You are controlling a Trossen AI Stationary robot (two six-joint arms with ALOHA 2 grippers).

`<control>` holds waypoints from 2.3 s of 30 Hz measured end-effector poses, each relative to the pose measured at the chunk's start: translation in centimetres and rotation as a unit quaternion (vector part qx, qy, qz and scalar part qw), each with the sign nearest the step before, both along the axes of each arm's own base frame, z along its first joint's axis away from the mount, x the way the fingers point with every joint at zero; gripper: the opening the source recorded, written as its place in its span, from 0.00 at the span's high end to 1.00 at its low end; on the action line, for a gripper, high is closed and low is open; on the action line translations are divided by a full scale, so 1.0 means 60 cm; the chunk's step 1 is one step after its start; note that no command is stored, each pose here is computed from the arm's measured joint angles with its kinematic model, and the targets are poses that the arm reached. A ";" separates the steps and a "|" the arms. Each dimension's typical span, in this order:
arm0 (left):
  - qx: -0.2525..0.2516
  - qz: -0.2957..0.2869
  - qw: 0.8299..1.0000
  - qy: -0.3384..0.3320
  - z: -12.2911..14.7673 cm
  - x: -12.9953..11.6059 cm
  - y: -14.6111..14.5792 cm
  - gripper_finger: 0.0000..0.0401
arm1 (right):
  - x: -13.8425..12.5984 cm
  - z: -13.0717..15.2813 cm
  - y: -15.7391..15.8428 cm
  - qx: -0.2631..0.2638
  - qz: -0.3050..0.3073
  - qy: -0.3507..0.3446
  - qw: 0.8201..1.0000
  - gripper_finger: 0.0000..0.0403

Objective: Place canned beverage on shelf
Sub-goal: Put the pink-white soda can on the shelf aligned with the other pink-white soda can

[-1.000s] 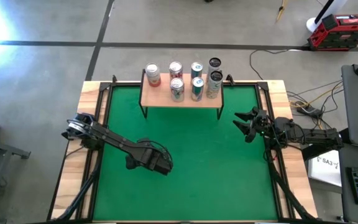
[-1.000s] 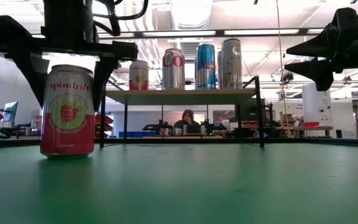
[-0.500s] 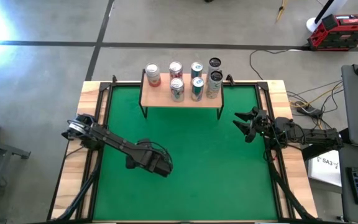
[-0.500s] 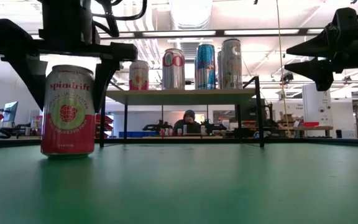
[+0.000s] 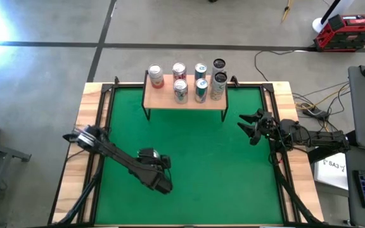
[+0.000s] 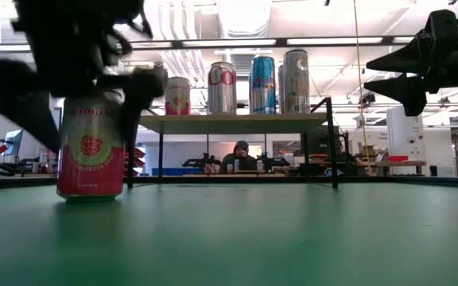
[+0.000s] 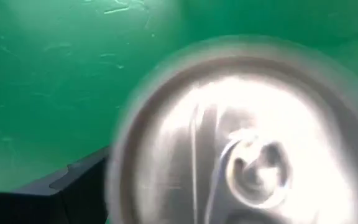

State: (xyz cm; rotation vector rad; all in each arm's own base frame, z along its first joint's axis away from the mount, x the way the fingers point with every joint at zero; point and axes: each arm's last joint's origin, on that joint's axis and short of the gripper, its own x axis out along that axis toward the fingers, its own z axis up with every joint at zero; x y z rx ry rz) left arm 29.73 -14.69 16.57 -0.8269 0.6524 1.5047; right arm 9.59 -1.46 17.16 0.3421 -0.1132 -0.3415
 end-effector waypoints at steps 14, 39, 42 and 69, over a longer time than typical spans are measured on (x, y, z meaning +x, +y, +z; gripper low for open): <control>0.122 0.029 0.992 0.014 -0.035 0.020 -0.052 0.05 | 0.000 0.000 0.000 0.000 0.000 0.000 1.000 0.41; 0.127 0.013 0.992 0.019 -0.036 0.027 -0.054 0.31 | 0.000 0.000 0.000 0.000 0.000 0.000 1.000 0.41; 0.128 0.010 0.992 0.021 -0.036 0.027 -0.054 0.31 | 0.000 0.000 0.000 0.000 0.000 0.000 1.000 0.41; 0.121 -0.101 0.987 -0.020 0.213 -0.001 0.099 0.31 | 0.000 0.000 0.000 0.000 0.000 0.000 1.000 0.41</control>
